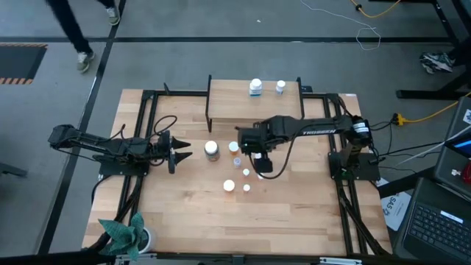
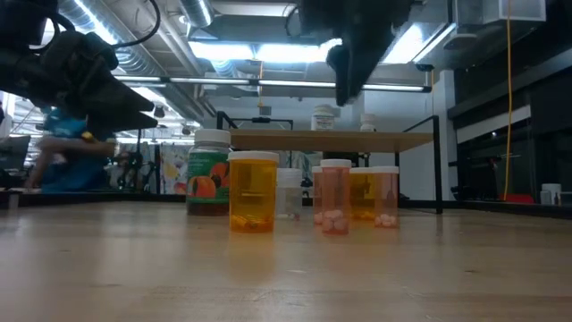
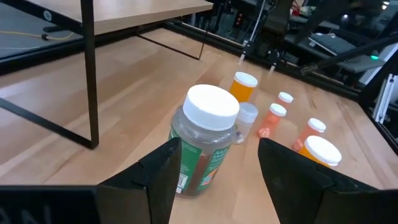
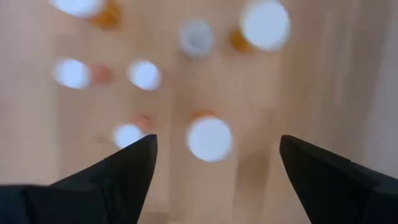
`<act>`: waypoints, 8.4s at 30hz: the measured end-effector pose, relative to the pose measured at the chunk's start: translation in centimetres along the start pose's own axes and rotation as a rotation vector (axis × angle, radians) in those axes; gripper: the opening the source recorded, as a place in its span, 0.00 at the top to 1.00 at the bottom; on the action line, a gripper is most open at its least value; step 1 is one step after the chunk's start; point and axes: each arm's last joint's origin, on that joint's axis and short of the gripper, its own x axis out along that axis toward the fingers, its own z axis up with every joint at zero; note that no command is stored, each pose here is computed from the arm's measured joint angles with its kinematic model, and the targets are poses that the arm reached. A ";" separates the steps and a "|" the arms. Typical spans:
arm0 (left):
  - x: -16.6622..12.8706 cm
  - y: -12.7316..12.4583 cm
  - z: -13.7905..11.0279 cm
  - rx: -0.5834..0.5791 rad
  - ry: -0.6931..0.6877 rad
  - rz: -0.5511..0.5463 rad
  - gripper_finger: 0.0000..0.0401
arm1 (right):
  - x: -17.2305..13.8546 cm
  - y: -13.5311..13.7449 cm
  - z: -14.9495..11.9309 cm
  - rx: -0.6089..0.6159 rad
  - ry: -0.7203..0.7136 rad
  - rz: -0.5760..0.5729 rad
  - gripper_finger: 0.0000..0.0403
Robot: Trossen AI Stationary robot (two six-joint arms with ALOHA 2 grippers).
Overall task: Pick and place medicine bottles onto shelf by color
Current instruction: Put the top right orange pill bottle on the shelf, then put the top right red pill bottle on the shelf
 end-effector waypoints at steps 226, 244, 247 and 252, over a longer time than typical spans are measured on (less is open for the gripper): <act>0.0 0.2 0.0 0.084 -0.017 0.059 0.48 | 4.9 5.4 -8.5 0.263 -0.407 0.128 0.19; 0.0 0.2 0.0 0.169 -0.015 0.059 0.48 | 9.5 8.7 -8.4 0.151 -0.311 0.052 0.21; 0.0 0.2 0.0 0.169 -0.015 0.059 0.48 | 9.8 8.7 -8.4 0.176 -0.303 0.054 0.27; 0.0 0.2 0.0 0.168 -0.015 0.059 0.48 | 9.9 8.7 -8.4 0.224 -0.299 0.060 0.42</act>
